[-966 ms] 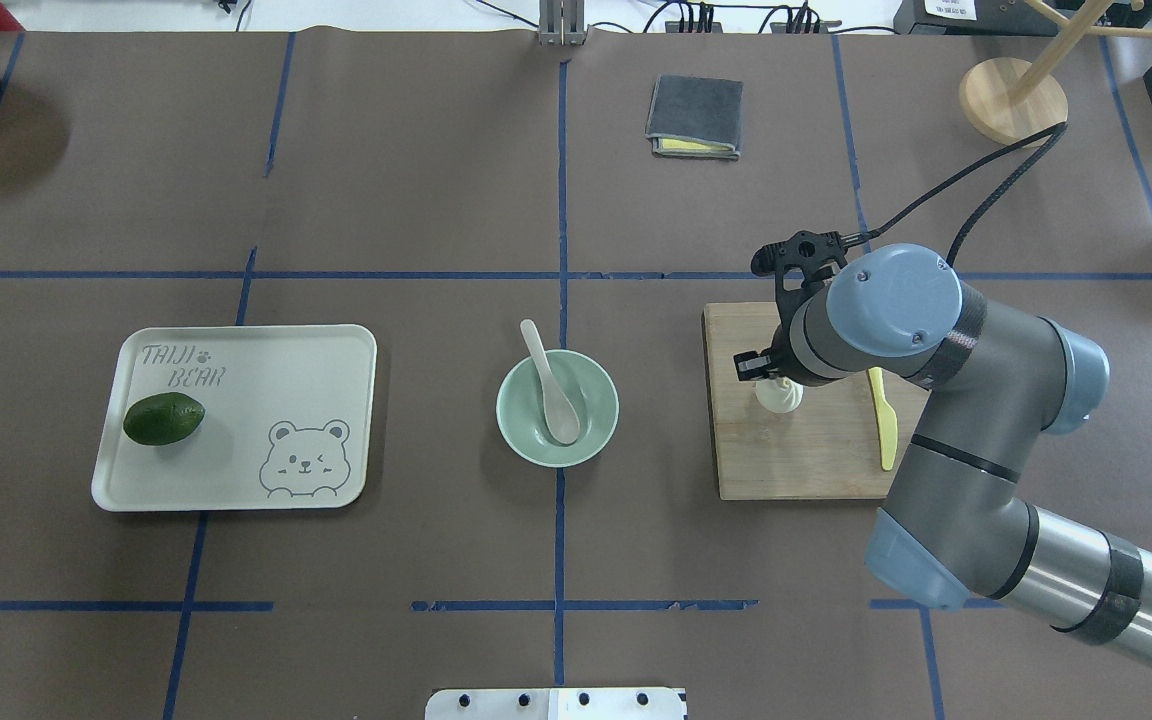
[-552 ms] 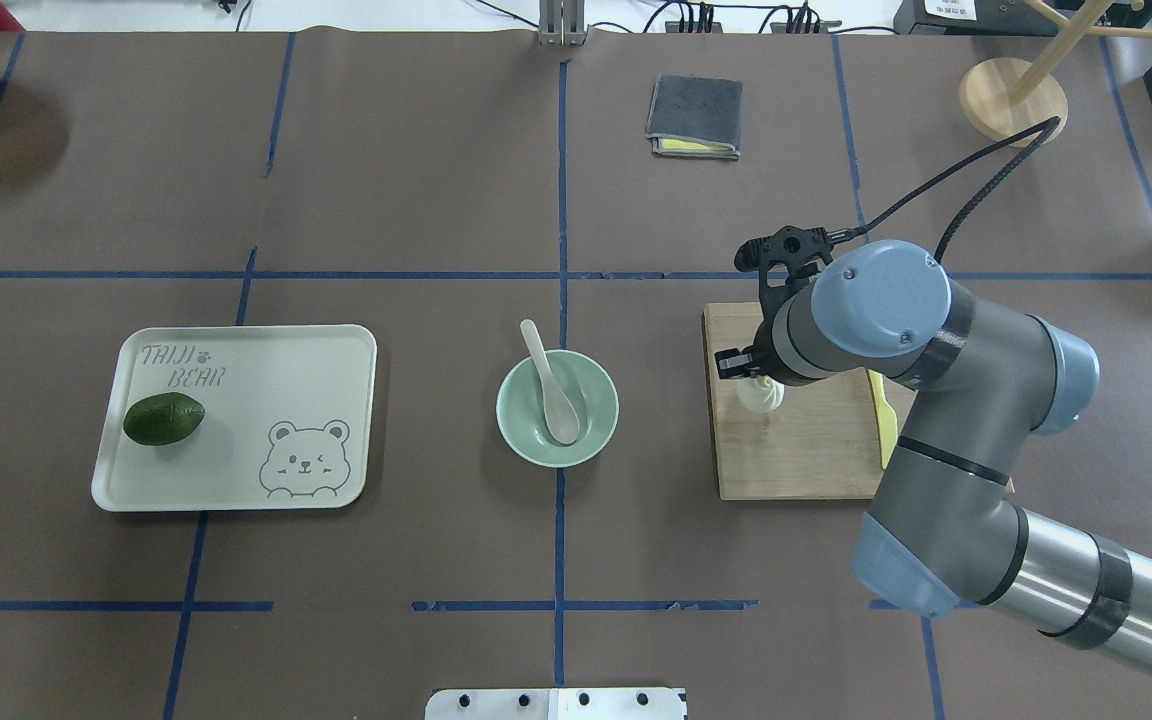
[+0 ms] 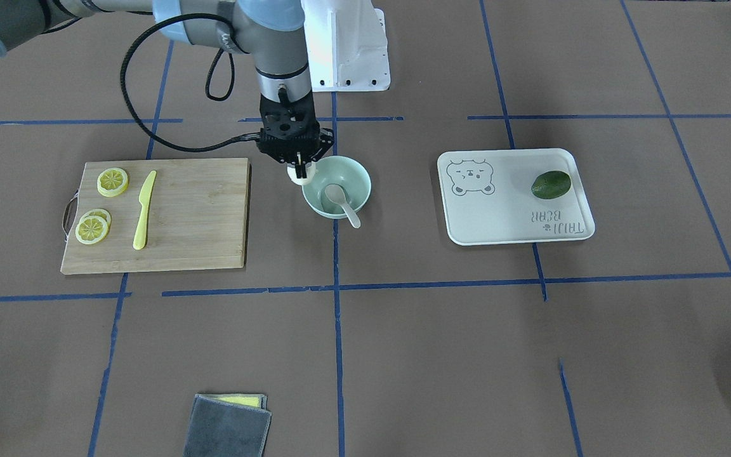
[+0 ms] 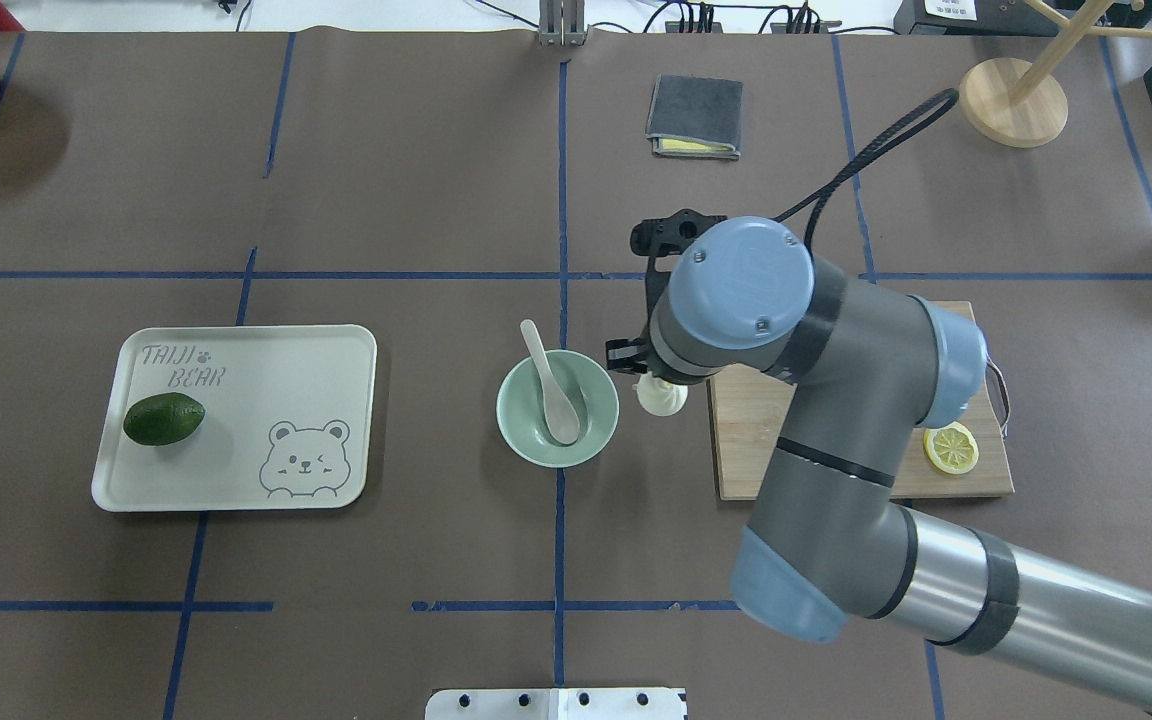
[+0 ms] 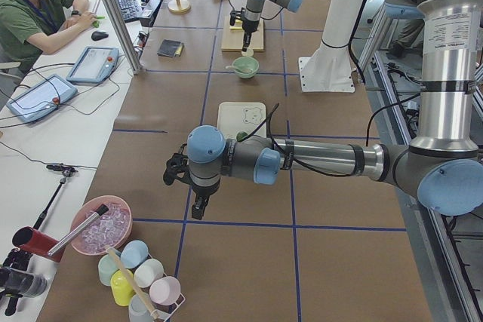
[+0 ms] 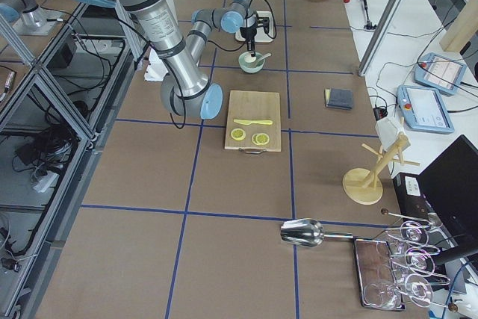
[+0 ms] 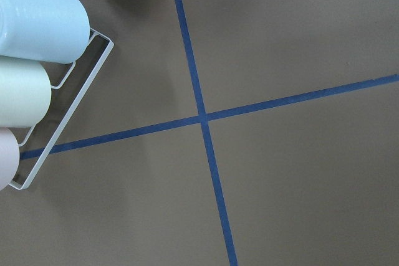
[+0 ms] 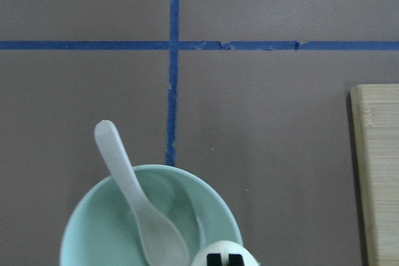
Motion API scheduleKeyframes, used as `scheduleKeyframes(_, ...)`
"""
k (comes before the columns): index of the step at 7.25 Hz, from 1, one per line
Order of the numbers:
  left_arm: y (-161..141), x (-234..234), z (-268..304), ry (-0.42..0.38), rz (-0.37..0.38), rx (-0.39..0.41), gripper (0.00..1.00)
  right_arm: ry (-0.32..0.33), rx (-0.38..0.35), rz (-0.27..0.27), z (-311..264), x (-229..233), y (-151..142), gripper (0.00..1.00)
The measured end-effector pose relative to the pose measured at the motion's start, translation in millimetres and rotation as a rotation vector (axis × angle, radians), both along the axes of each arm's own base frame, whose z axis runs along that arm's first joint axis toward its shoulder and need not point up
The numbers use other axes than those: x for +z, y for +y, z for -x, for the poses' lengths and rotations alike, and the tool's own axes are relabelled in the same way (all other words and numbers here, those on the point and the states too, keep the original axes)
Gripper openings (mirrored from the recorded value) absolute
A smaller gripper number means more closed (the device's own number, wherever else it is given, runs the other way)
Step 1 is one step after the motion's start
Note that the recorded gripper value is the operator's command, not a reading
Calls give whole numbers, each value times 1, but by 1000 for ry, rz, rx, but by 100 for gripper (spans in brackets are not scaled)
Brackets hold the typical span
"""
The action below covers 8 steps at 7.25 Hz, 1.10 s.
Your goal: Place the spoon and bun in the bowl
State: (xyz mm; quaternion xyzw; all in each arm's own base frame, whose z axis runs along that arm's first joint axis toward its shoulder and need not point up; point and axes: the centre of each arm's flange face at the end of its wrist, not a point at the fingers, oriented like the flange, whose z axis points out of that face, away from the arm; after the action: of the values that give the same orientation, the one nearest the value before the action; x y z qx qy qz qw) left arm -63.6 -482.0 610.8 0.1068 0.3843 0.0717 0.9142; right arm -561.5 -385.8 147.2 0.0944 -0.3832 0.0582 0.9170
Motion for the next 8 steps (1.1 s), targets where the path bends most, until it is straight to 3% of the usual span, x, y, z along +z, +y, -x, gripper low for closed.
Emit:
scheduleKeyframes(1, -1, -1, 0, 0, -2, 0, 100, 5, 10, 8, 14, -3, 7, 97)
scheduleKeyframes(5, -1, -1, 0, -1, -2, 0, 100, 42, 34, -46, 29, 7, 24, 100)
scheduleKeyframes(7, -1, 1, 0, -2, 1, 0, 100, 25, 18, -66, -5, 4, 3, 100)
scheduleKeyframes(8, 0, 2, 0, -5, 4, 0, 100, 28, -11, -75, -40, 13, -27, 100)
